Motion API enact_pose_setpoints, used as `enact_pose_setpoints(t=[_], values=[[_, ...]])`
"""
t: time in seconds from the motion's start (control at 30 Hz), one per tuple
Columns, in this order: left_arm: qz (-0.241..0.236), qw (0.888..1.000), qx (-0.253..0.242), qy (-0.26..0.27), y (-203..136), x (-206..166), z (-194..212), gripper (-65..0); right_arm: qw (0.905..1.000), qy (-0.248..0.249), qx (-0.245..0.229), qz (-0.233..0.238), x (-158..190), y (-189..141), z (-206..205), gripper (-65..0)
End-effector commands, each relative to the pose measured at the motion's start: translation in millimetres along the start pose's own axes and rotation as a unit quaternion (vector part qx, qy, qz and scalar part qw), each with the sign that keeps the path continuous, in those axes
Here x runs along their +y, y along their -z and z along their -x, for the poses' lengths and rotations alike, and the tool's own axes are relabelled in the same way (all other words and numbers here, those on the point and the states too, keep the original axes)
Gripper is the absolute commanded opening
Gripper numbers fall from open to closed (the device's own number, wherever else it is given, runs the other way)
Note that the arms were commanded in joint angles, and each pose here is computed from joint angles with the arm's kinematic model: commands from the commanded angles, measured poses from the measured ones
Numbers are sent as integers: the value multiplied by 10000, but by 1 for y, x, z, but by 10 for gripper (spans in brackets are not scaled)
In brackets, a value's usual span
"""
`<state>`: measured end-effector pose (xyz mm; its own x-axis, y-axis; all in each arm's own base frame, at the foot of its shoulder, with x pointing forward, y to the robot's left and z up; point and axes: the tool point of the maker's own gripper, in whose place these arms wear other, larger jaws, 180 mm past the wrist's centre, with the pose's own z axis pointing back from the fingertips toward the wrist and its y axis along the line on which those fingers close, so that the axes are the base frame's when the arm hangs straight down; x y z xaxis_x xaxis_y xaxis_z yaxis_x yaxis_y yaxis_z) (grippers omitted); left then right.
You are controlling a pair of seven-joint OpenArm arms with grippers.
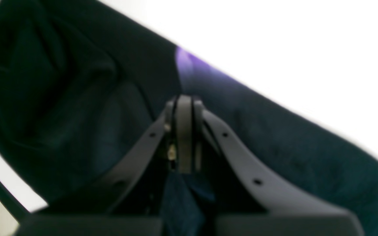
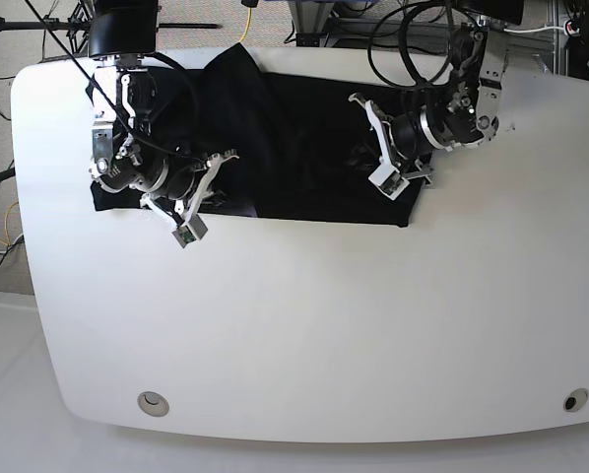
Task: Fold the T-shirt properly
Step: 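Lower the folded end onto the shirt with the left gripper, then release the shirt with the right gripper and move it back along the fold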
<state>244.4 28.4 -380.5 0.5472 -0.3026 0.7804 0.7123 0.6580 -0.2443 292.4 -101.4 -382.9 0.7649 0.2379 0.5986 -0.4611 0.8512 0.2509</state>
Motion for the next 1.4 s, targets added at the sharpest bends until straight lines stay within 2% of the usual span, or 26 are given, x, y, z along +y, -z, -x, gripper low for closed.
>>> enact_pose_setpoints(t=[0.0, 0.13, 0.37, 0.5, 0.7, 0.77, 0.83, 1.03, 1.1, 1.17, 1.3, 1.37], values=[[128, 9996, -228, 101, -4, -5, -12, -650, 9994, -98, -311, -95, 0, -4, -20, -650], [287, 9991, -258, 162, -5, -12, -9, -650, 9991, -118, -359, -204, 2, -4, -23, -650], [281, 9987, -347, 225, -8, -15, -13, -650, 9986, -218, -430, -227, 2, -9, -28, -650], [260, 9979, -473, 350, -12, -14, -23, -650, 9975, -286, -630, -153, -2, -23, -42, -622], [251, 9975, -576, 338, -11, -14, -26, -631, 9961, -405, -781, -31, -4, -33, -52, -476], [169, 9983, -418, 364, -8, -8, -17, -603, 9958, -499, -764, 59, -7, -36, -54, -378], [120, 9984, -381, 408, -7, -5, -14, -595, 9958, -495, -771, 53, -6, -35, -54, -365], [44, 9982, -265, 540, -3, -2, -8, -583, 9963, -448, -726, -42, -1, -29, -47, -378], [49, 9975, -134, 699, 1, -5, -4, -596, 9968, -447, -661, -97, 0, -25, -42, -402], [114, 9975, -102, 689, 3, -8, -3, -604, 9968, -460, -641, -138, 4, -23, -39, -453], [134, 9977, -12, 660, 5, -5, -3, -616, 9968, -402, -664, -168, 5, -22, -36, -601], [127, 9978, -15, 656, 5, -4, -5, -616, 9970, -367, -660, -181, 7, -21, -34, -634]])
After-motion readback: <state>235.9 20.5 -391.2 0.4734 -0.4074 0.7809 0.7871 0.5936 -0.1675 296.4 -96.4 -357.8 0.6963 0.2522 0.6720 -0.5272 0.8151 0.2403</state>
